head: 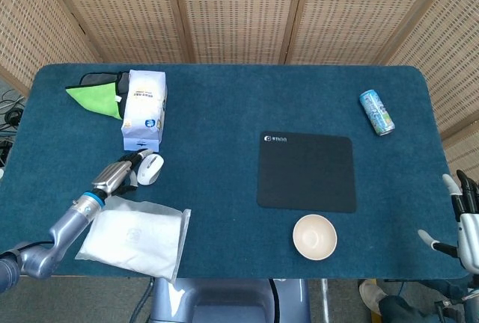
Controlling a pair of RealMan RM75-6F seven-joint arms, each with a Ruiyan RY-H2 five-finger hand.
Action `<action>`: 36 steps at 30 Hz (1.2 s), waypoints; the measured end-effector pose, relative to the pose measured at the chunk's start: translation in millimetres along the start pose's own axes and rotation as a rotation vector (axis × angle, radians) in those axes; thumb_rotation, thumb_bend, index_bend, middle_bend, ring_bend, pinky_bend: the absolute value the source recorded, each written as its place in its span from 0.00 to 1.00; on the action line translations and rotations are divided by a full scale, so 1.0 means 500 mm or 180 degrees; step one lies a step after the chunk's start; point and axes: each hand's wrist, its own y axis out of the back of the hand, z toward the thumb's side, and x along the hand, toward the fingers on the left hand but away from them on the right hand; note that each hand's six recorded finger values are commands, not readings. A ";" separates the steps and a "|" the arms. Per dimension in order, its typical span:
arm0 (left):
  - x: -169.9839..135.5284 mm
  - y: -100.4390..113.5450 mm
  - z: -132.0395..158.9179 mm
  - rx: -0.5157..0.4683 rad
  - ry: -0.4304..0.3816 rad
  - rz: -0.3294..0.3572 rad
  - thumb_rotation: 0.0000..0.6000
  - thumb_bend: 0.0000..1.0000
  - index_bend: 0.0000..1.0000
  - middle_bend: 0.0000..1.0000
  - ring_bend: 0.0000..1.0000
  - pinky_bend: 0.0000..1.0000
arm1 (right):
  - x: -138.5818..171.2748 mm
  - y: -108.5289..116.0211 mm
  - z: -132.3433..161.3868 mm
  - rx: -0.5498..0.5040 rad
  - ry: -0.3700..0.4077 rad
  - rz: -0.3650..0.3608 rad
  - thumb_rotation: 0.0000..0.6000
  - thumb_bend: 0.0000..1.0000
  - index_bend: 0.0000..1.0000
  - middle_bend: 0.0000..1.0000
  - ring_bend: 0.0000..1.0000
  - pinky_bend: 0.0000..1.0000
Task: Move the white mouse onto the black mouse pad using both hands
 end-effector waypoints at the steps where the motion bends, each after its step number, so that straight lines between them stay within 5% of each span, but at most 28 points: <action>1: -0.001 -0.002 0.000 -0.0073 0.0003 -0.0008 1.00 1.00 0.00 0.00 0.00 0.04 | 0.000 0.000 0.000 -0.0003 0.0000 0.0001 1.00 0.05 0.00 0.00 0.00 0.00; 14: -0.028 -0.040 -0.015 -0.0786 0.0020 -0.0110 1.00 1.00 0.00 0.00 0.00 0.04 | 0.002 0.003 0.003 -0.0033 0.0020 0.0020 1.00 0.05 0.00 0.00 0.00 0.00; 24: -0.040 -0.084 0.015 -0.1132 -0.0222 -0.0180 1.00 1.00 0.00 0.00 0.00 0.04 | 0.003 0.004 0.002 -0.0035 0.0019 0.0015 1.00 0.05 0.00 0.00 0.00 0.00; 36: -0.063 -0.086 0.044 -0.1183 -0.0591 0.0072 1.00 1.00 0.00 0.00 0.00 0.04 | 0.004 0.007 0.001 -0.0065 0.0018 0.0020 1.00 0.05 0.00 0.00 0.00 0.00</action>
